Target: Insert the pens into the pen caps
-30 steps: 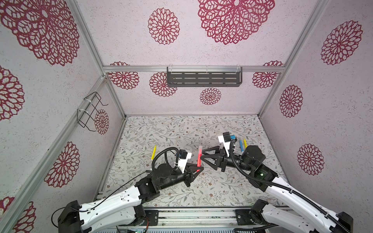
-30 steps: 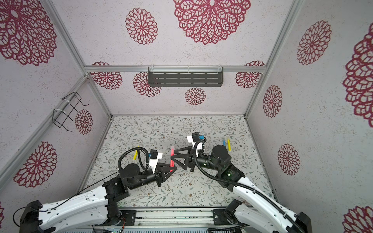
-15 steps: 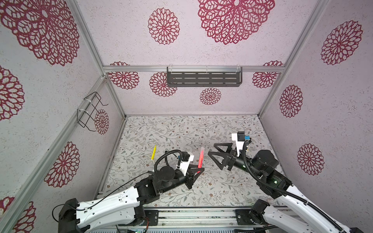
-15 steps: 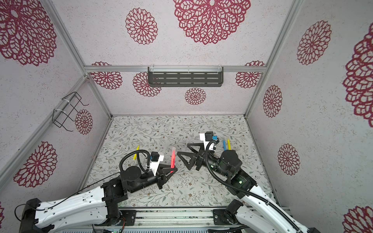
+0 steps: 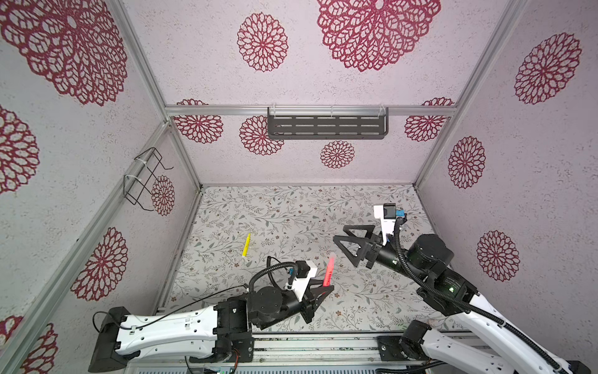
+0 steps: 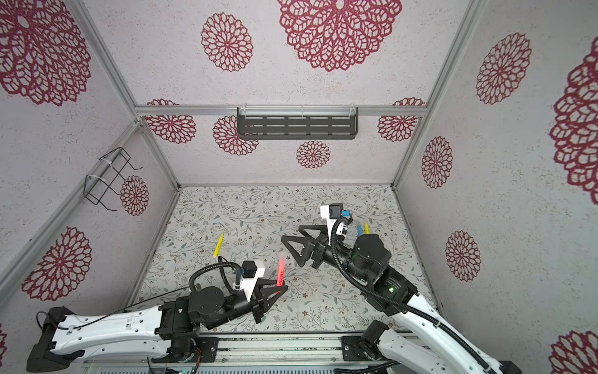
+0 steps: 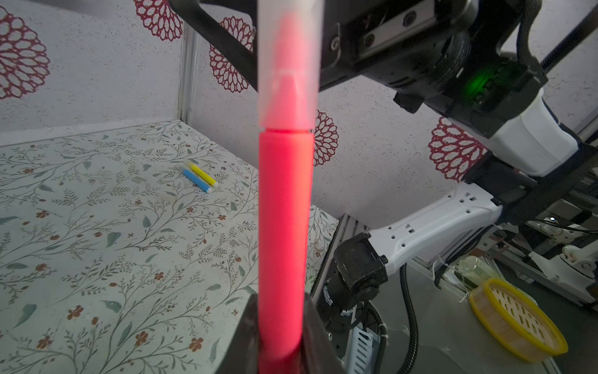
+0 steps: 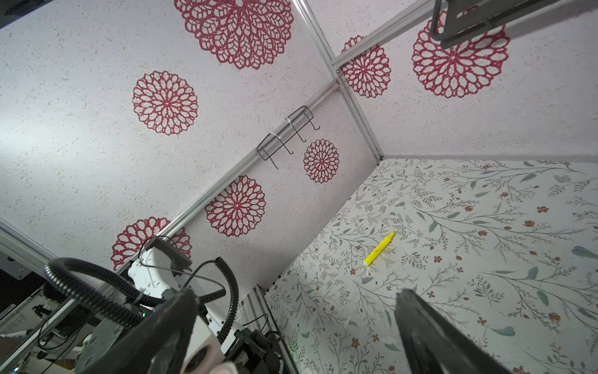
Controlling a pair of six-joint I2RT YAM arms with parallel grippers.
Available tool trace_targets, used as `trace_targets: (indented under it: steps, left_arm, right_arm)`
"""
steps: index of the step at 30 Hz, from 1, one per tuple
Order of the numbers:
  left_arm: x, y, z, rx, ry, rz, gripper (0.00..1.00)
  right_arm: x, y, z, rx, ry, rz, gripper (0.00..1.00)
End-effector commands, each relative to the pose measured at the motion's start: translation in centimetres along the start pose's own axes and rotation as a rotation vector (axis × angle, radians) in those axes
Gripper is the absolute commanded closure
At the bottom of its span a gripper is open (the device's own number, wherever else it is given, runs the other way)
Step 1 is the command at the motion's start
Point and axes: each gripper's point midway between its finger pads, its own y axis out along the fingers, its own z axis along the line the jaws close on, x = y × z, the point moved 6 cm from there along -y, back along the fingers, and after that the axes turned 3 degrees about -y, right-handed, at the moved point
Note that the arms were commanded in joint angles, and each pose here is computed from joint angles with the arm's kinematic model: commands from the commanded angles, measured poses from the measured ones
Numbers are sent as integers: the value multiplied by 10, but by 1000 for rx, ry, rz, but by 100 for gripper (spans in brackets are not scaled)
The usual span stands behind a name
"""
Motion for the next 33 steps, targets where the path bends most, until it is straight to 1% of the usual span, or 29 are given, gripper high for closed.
trace_targets:
  steps: [1,6,12,16,19,21,25,29,31,33]
  left_arm:
    - [-6,-2,1,49,-2,-15,100]
    - [-11,0,-5,36,-22,-20,100]
    - [-13,0,1,78,19,-12,100]
    - [-17,1,8,88,7,-16,100]
    - [-20,7,10,83,-8,-3,100]
    - [-21,12,12,83,-19,12,100]
    - [-21,20,15,81,-32,27,100]
    - [-19,24,18,85,-44,31,100]
    - [-20,27,20,86,-48,22,100]
    - [-21,30,22,90,-50,22,100]
  right_arm:
    - [7,-2,1,-121,-40,8,1]
    - [-1,1,-1,-188,-31,41,1]
    - [-9,-7,-1,-183,-86,45,2]
    - [-17,-11,-4,-177,-104,62,6]
    - [-21,-15,-6,-173,-109,65,12]
    - [-23,-17,-7,-170,-108,57,22]
    - [-23,-21,-4,-147,-130,56,35]
    - [-22,-21,-4,-149,-138,52,38]
    - [-23,-20,-5,-154,-144,56,43]
    - [-26,-18,-8,-168,-150,71,44]
